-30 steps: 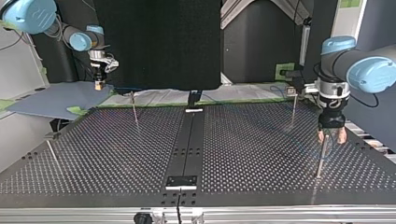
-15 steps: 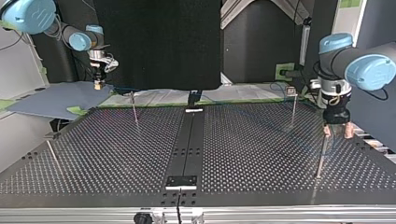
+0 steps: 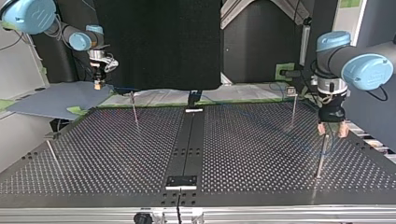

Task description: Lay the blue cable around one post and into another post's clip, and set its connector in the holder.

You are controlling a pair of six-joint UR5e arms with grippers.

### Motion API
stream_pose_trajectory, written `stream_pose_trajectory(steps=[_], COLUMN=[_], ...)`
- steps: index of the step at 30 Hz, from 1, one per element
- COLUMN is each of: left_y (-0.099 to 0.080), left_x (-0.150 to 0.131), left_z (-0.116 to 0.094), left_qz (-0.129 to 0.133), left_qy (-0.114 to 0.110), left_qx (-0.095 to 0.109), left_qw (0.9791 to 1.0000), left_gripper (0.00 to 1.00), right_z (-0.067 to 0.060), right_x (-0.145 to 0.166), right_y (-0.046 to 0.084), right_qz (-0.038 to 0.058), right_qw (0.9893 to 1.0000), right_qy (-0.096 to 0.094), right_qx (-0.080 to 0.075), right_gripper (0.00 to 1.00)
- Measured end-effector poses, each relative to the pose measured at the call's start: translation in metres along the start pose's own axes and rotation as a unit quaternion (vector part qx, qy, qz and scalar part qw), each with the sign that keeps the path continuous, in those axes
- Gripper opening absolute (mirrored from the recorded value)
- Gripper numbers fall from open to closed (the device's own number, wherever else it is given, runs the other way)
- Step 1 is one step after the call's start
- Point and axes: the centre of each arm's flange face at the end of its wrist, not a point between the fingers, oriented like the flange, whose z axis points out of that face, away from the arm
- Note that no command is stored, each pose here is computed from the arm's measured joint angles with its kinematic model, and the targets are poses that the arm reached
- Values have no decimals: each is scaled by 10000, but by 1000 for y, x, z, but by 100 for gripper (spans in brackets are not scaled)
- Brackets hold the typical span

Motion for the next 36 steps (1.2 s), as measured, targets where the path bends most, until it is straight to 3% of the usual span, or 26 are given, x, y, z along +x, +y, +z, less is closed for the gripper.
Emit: stream_pose_trajectory(steps=[5, 15, 21, 29, 36], left_y=[-12, -23, -28, -26, -30], left_x=[10, 20, 9, -2, -11], left_z=[-5, -9, -13, -13, -17], left_qz=[223, 705, 985, 1314, 1598], left_qy=[200, 546, 313, -30, -304], left_qx=[261, 622, 614, 442, 381], left_qw=[9992, 9941, 9927, 9903, 9859], left_gripper=[100, 100, 100, 100, 100], right_z=[0, 0, 0, -1, -1], right_x=[0, -1, -1, -2, -3], right_y=[0, 0, 0, -1, -2], right_qz=[-2, -6, -7, -6, -3], right_qw=[10000, 10000, 10000, 10000, 10000], right_qy=[-3, -1, -2, -9, -18], right_qx=[-1, 9, 15, 21, 27], right_gripper=[0, 0, 0, 0, 0])
